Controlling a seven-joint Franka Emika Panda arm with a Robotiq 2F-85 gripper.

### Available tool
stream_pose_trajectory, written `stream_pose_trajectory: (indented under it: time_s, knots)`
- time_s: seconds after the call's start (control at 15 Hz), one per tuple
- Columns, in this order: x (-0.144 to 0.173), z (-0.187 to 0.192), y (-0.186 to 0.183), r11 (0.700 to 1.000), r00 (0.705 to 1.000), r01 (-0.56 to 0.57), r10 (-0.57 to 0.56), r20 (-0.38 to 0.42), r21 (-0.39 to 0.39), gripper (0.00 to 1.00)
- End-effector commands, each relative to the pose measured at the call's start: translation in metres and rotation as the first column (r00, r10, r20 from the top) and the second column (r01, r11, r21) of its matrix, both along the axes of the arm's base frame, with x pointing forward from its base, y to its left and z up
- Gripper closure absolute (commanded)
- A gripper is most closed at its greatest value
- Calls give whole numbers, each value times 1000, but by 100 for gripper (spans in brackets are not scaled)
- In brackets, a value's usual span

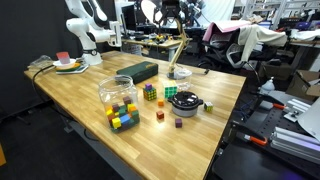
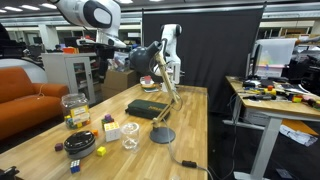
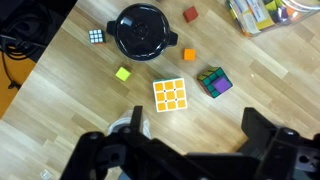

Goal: Pick up the lid from the cup and put it on the table.

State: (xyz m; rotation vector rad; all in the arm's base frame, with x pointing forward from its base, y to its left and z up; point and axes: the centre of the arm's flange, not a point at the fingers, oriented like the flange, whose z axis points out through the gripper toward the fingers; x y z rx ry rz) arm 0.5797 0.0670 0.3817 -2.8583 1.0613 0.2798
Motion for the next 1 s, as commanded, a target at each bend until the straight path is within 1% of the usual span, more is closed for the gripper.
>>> stream_pose_trajectory:
  time_s: [0.0, 0.33, 0.53, 0.73, 0.8, 0.93]
  knots:
    - [1, 1, 0, 1000, 1000, 4, -4, 2, -1, 0]
    - [2, 4, 5, 1000, 1000, 7, -7, 6, -3, 0]
    - [7, -15, -7, 999, 1000, 8, -7, 21, -52, 0]
    - [18, -39, -27, 991, 998, -16, 24, 63, -133, 0]
    - [21, -48, -34, 989, 997, -13, 24, 68, -148, 0]
    - [27, -67, -46, 988, 999, 14, -6, 50, -153, 0]
